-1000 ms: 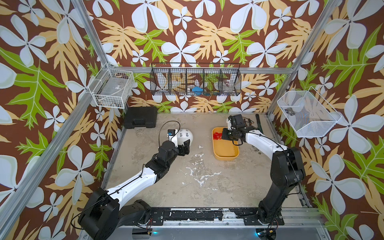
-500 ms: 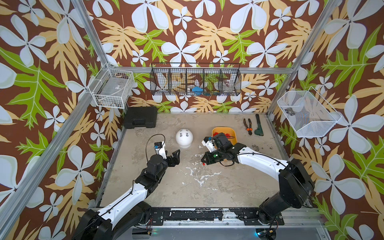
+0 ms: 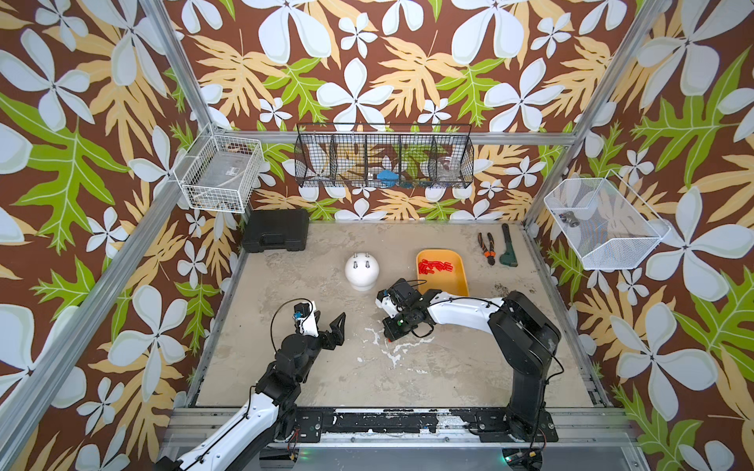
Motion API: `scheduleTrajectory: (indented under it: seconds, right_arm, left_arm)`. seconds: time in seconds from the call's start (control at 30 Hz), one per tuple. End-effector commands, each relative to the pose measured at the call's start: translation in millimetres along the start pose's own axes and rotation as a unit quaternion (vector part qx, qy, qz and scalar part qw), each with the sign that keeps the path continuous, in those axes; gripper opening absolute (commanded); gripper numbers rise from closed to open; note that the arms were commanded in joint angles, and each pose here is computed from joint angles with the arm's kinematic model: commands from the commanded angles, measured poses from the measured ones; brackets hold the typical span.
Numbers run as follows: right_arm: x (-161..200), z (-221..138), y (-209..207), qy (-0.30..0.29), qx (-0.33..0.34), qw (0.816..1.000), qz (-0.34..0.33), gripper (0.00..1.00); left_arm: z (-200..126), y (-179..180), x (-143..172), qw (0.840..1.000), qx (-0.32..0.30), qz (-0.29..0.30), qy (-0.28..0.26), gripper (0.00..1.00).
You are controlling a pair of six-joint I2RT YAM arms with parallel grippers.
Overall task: Cover the protruding screws with screw protection sleeves
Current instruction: Place the screw protection sleeve at the center of the board.
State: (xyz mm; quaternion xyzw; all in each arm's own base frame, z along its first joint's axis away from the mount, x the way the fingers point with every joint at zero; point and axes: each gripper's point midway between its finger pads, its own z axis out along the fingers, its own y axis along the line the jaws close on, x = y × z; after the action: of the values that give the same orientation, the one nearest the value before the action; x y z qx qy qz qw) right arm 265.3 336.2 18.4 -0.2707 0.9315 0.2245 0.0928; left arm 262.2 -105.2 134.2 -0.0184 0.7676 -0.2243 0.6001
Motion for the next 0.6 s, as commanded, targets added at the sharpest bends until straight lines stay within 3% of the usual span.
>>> scheduleTrajectory:
  seconds: [0.0,0.07,0.37,0.57]
  right_arm:
    - [-8.1,6.0,-18.9,-0.008,0.057,0.998,-0.022,0.01]
    - [-14.1,7.5,-20.2,-0.016,0.064,0.997,-0.027,0.03]
    - [-31.4,-13.1,-15.8,-0.042,0.08,0.995,-0.044,0.33]
    - [-20.8,-27.7,-15.3,-0.047,0.085,0.994,-0.045,0.37]
  left_arm:
    - [-2.0,-5.1,-16.9,0.999,0.011,0.018,-0.038,0.9]
    - [-1.9,-4.6,-15.2,0.999,0.013,0.018,-0.04,0.9]
    - [5.1,-4.5,-10.5,0.999,0.008,0.023,-0.022,0.9]
    - [3.7,-2.7,-11.5,0.999,0.004,0.022,-0.026,0.9]
